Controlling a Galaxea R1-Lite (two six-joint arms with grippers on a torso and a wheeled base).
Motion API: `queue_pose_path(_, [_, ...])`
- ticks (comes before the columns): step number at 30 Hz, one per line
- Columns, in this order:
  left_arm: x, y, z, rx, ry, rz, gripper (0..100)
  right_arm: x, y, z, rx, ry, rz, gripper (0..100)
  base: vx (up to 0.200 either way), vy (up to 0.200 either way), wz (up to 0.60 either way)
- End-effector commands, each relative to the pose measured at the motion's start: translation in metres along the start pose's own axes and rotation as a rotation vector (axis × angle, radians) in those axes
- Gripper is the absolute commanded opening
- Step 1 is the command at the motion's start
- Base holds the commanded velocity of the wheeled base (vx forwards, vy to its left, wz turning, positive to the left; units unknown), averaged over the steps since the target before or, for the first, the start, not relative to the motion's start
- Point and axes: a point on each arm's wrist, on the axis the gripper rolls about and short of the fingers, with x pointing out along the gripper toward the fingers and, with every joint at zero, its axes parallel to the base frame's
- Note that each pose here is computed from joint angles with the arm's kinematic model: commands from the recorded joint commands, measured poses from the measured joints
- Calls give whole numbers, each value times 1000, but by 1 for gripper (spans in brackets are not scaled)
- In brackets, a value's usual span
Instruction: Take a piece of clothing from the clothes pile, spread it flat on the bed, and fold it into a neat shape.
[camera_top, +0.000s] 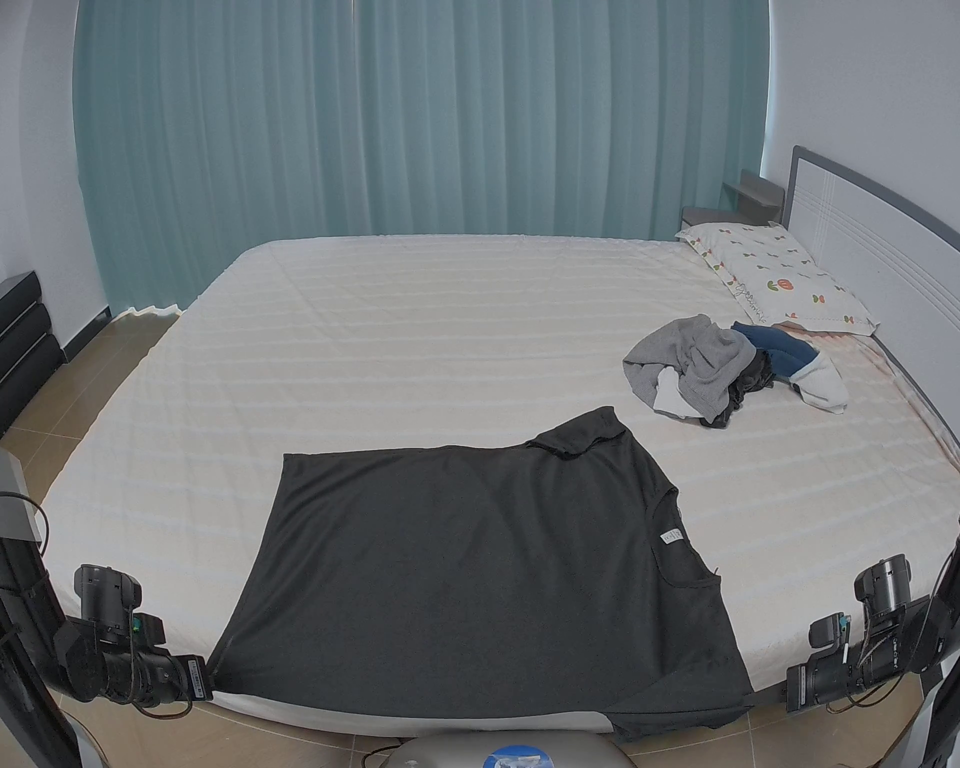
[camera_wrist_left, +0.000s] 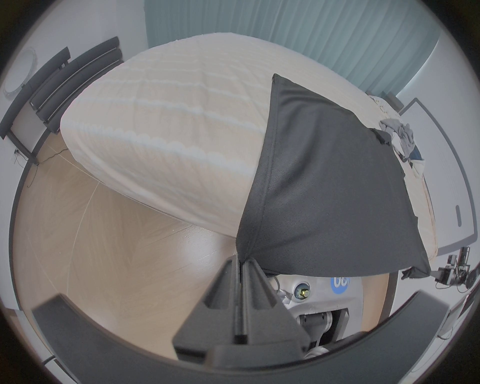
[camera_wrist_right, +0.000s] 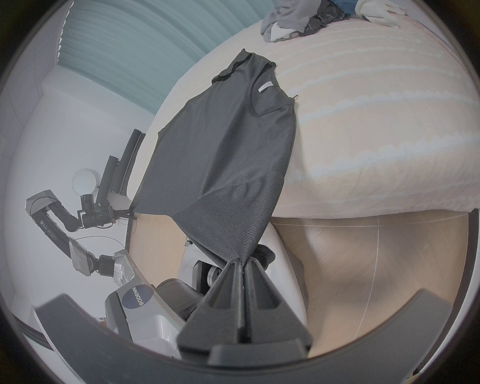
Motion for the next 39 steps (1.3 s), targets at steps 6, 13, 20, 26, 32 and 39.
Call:
queue_pose_path(6, [-15,-10,26,-117,-162,-113,0,-19,13,16,-75,-156,13,0,0,0,0])
queue_pose_path(13, [-16,-34,56,-264,-231,-246,0,-21,18,51,-39,-262,40,0,0,0,0])
queue_pose_path(20, [-19,-42,84,-445,-300,-315,0,-22,21,74,-4,-320,56,0,0,0,0])
queue_pose_path(26, [-18,-41,80,-449,-287,-305,0,-20,21,76,-11,-319,56,0,0,0,0])
queue_pose_path(32, [-14,-41,83,-450,-283,-303,0,-17,19,90,-15,-337,60,0,0,0,0])
queue_pose_path(39, [8,-41,90,-465,-241,-280,0,-5,12,107,-15,-335,61,0,0,0,0])
